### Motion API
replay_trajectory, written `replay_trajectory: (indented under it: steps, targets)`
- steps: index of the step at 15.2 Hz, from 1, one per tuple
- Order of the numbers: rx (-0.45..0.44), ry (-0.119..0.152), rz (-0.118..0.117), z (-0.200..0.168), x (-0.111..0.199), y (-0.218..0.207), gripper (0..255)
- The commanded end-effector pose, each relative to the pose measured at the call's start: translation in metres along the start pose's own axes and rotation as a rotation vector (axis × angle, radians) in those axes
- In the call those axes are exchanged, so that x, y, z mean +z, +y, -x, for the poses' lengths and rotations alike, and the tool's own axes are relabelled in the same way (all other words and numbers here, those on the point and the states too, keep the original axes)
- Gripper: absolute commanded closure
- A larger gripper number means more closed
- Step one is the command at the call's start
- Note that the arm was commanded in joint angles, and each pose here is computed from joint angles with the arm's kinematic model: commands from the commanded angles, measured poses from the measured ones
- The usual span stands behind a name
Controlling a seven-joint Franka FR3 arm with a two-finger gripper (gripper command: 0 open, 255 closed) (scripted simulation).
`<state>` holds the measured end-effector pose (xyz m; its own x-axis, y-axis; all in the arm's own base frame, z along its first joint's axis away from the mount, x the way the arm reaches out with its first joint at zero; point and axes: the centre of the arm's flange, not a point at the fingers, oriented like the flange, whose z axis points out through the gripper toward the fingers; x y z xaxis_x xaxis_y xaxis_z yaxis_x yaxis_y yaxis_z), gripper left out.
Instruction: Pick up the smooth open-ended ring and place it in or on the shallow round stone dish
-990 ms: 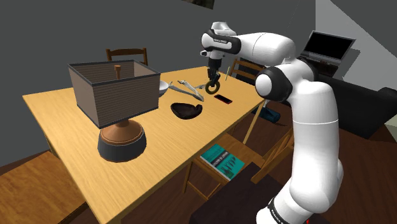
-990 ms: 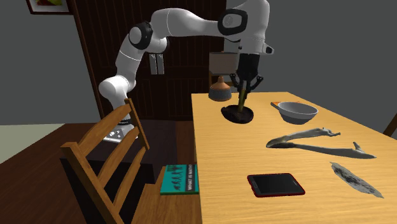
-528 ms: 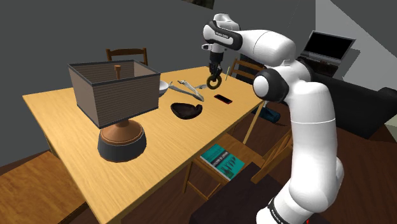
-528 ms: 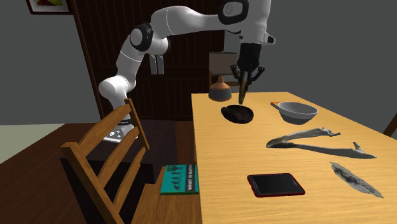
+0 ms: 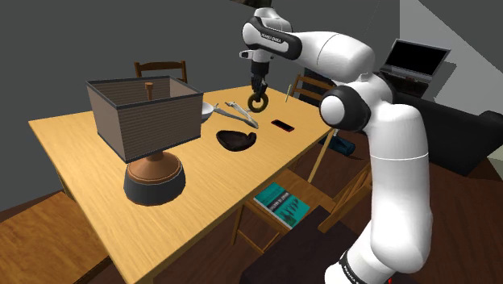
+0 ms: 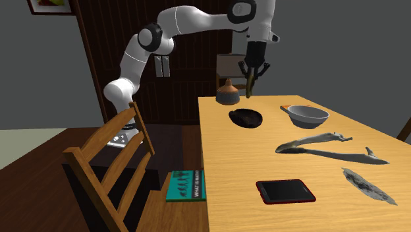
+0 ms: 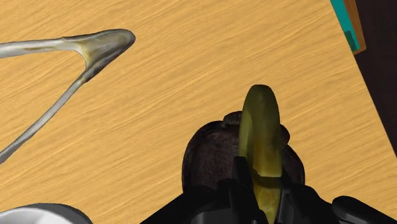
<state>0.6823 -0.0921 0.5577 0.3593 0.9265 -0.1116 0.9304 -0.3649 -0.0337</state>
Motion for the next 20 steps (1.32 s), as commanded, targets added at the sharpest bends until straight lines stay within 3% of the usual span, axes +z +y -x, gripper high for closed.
replay_trajectory:
  steps: [1,6,20]
  targets:
    - [0.0,0.0,-0.001,-0.025,-0.005,-0.009,255]
    - [0.0,0.0,-0.001,-0.094,-0.021,-0.032,255]
    - [0.0,0.0,-0.001,-0.102,0.052,-0.029,255]
